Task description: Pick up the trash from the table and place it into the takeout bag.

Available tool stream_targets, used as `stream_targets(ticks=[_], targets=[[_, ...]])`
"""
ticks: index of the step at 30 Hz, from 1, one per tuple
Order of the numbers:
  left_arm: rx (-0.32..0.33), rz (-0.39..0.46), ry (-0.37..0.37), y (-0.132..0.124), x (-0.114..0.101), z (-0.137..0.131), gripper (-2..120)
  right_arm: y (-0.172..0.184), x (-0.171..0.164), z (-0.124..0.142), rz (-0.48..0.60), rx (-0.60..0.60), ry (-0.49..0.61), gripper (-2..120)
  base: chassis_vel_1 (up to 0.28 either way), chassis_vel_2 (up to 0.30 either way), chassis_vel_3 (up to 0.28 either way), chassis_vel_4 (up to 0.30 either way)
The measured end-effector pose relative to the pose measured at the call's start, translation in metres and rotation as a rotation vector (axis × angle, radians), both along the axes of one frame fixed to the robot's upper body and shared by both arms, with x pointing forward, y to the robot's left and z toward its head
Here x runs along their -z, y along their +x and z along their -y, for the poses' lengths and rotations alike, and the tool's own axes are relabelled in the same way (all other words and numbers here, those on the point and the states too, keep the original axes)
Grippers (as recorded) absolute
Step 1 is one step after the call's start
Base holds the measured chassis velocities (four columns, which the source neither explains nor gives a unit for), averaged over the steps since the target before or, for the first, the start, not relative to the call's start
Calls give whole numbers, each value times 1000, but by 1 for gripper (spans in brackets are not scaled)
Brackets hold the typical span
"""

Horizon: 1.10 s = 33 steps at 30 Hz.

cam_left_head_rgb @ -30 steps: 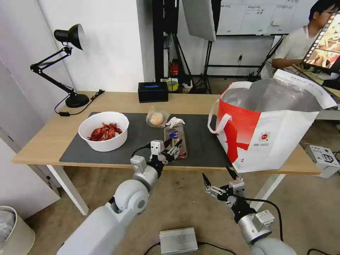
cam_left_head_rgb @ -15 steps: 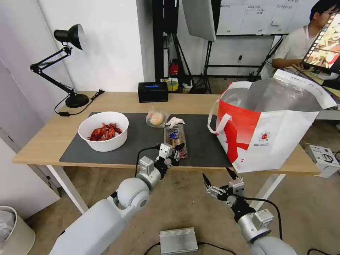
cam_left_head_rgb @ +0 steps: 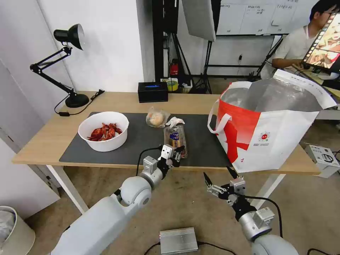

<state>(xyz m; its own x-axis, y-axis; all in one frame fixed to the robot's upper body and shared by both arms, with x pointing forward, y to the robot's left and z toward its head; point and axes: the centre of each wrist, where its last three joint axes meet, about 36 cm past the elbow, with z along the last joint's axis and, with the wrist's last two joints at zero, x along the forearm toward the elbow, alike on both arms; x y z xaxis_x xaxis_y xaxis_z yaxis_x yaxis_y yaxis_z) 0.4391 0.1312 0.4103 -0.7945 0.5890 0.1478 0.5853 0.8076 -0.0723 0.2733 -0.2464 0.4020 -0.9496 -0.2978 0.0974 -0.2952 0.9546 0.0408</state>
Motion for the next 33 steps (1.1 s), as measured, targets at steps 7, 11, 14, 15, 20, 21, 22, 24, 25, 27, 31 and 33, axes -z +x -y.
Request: stream_targets(ticks=[7, 11, 14, 15, 20, 21, 22, 24, 25, 27, 31, 33], targets=[[4, -3, 4, -6, 2, -1, 0, 6, -14, 0, -33, -18, 204, 100, 0, 0, 0, 0], [5, -3, 8, -9, 3, -1, 0, 10, -28, -1, -48, -29, 376, 100, 0, 0, 0, 0], [4, 0, 9, -10, 2, -2, 0, 14, -37, -1, -56, -37, 491, 100, 0, 0, 0, 0], [1, 2, 9, -11, 2, -2, 0, 16, -41, -1, -61, -37, 547, 100, 0, 0, 0, 0], [-14, 6, 8, -11, 0, -2, 0, 22, -51, -2, -81, -38, 670, 100, 0, 0, 0, 0], [-16, 8, 7, -11, -1, -2, 0, 26, -55, -2, -91, -41, 711, 100, 0, 0, 0, 0], [-17, 9, 7, -11, -2, -3, 0, 30, -59, -2, -102, -42, 737, 100, 0, 0, 0, 0], [-19, 10, 8, -11, -2, -4, 0, 33, -63, -3, -116, -45, 764, 100, 0, 0, 0, 0], [-21, 11, 8, -11, -2, -4, 0, 36, -65, -3, -129, -47, 786, 100, 0, 0, 0, 0], [-25, 11, 10, -11, -2, -6, 0, 45, -73, -3, -155, -57, 839, 100, 0, 0, 0, 0], [-29, 11, 15, -12, -2, -10, 0, 59, -79, -2, -190, -69, 892, 100, 0, 0, 0, 0], [-30, 11, 16, -12, -2, -10, 0, 62, -80, -1, -196, -70, 898, 100, 0, 0, 0, 0]])
